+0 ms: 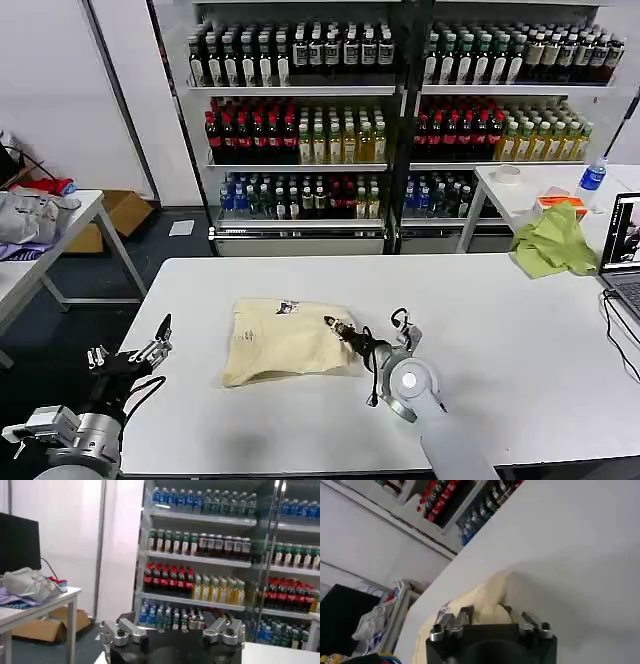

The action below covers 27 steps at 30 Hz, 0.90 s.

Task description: Fold and organize the clothes.

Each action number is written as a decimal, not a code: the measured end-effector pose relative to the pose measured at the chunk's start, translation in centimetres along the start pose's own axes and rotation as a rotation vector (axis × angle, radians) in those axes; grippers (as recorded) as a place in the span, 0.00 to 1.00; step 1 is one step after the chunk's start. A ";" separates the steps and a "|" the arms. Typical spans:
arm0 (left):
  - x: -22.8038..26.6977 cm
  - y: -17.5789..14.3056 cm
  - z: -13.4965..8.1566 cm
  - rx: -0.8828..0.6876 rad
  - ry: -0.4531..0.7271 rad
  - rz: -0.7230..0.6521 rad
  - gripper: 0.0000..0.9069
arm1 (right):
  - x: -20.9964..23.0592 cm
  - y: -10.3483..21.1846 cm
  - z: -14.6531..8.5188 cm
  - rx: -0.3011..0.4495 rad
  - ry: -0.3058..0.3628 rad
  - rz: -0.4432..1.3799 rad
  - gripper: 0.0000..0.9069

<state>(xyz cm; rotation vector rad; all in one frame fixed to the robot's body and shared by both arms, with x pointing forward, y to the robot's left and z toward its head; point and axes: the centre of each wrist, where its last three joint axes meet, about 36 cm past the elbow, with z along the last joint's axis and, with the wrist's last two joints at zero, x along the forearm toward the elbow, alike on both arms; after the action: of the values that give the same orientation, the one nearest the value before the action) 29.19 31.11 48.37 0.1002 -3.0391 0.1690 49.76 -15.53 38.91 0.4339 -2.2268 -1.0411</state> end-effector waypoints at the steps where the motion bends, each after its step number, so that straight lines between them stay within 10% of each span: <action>1: 0.0 0.0 0.0 0.000 0.000 -0.001 1.00 | -0.1 0.0 0.0 0.000 -0.001 0.001 0.00; 27: -0.6 -0.5 0.6 0.018 0.006 0.011 1.00 | 4.2 -2.7 -1.1 0.055 -0.047 0.032 0.00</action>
<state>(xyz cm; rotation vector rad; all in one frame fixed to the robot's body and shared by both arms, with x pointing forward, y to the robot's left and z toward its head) 29.73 30.63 47.79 0.0839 -3.0328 0.1978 47.48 -20.09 39.08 0.3994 -2.3012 -0.9845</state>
